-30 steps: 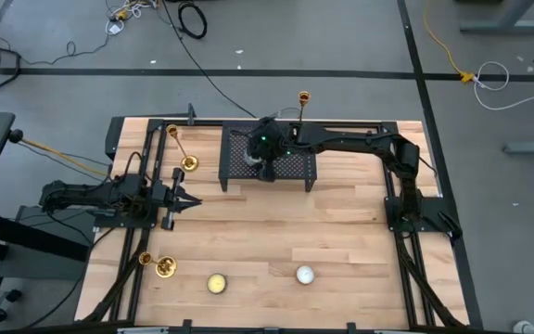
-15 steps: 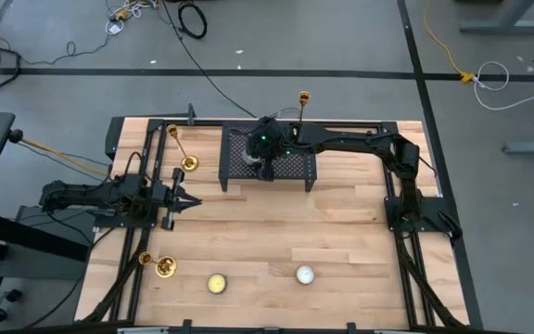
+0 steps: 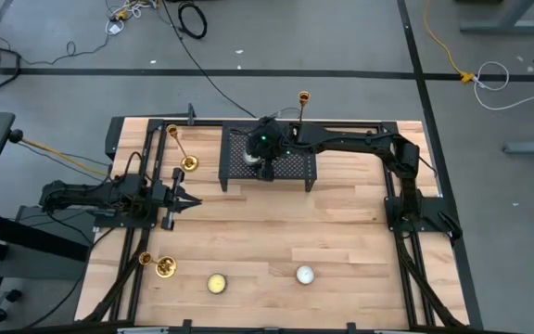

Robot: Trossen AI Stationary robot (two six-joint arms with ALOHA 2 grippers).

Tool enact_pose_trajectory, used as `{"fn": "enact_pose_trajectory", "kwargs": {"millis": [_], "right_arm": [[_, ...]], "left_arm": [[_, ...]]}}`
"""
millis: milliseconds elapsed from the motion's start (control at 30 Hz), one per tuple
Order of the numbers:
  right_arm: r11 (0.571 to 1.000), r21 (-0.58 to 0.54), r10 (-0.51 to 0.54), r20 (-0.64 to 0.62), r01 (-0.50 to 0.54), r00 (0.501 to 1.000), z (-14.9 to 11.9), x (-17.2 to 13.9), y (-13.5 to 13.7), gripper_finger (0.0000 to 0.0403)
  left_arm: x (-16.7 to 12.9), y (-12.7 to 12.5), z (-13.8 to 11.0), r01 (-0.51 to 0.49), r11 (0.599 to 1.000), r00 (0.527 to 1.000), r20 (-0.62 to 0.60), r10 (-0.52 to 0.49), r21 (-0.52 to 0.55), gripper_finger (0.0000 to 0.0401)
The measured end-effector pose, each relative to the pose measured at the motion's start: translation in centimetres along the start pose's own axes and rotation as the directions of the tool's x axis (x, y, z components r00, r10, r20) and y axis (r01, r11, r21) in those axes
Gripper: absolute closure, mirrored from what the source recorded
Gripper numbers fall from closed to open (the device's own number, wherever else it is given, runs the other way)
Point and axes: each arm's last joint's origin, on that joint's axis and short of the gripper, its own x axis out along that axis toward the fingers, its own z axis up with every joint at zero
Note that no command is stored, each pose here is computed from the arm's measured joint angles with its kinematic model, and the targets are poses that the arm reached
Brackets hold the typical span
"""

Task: Pick & Place candle stick holders
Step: Put the blue scented candle on the shelf

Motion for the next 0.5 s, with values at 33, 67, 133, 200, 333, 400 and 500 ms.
{"fn": "enact_pose_trajectory", "kwargs": {"millis": [33,67,133,200,333,400,500], "right_arm": [[1.0,-0.002,0.0,0.0,0.0,1.0,0.0,-0.3,0.0,0.006],[1.0,-0.005,-0.002,0.008,0.002,1.0,0.2,-0.6,0.0,0.006],[1.0,-0.01,-0.009,0.03,0.009,1.0,0.5,-1.7,-0.2,0.006],[1.0,-0.01,-0.014,0.046,0.014,0.999,0.7,-2.8,-0.2,0.006],[1.0,-0.008,-0.013,0.046,0.013,0.999,0.9,-5.3,-0.2,0.006],[1.0,-0.005,-0.009,0.04,0.009,0.999,0.8,-6.7,-0.1,0.006],[1.0,-0.014,-0.004,0.048,0.004,0.999,0.9,-8.7,0.3,0.0059]], "left_arm": [[0.0,0.0,0.0,0.0,1.0,1.0,0.0,0.0,0.0,0.0376],[0.0,0.0,0.0,0.0,1.0,1.0,0.0,0.0,0.0,0.0376],[0.0,0.0,0.0,0.0,1.0,1.0,0.0,0.0,0.0,0.0376],[0.0,0.0,0.0,0.0,1.0,1.0,0.0,0.0,0.0,0.0376],[0.0,0.0,0.0,0.0,1.0,1.0,0.0,0.0,0.0,0.0376],[0.0,0.0,0.0,0.0,1.0,1.0,0.0,0.0,0.0,0.0376],[0.0,0.0,0.0,0.0,1.0,1.0,0.0,0.0,0.0,0.0376]]}}
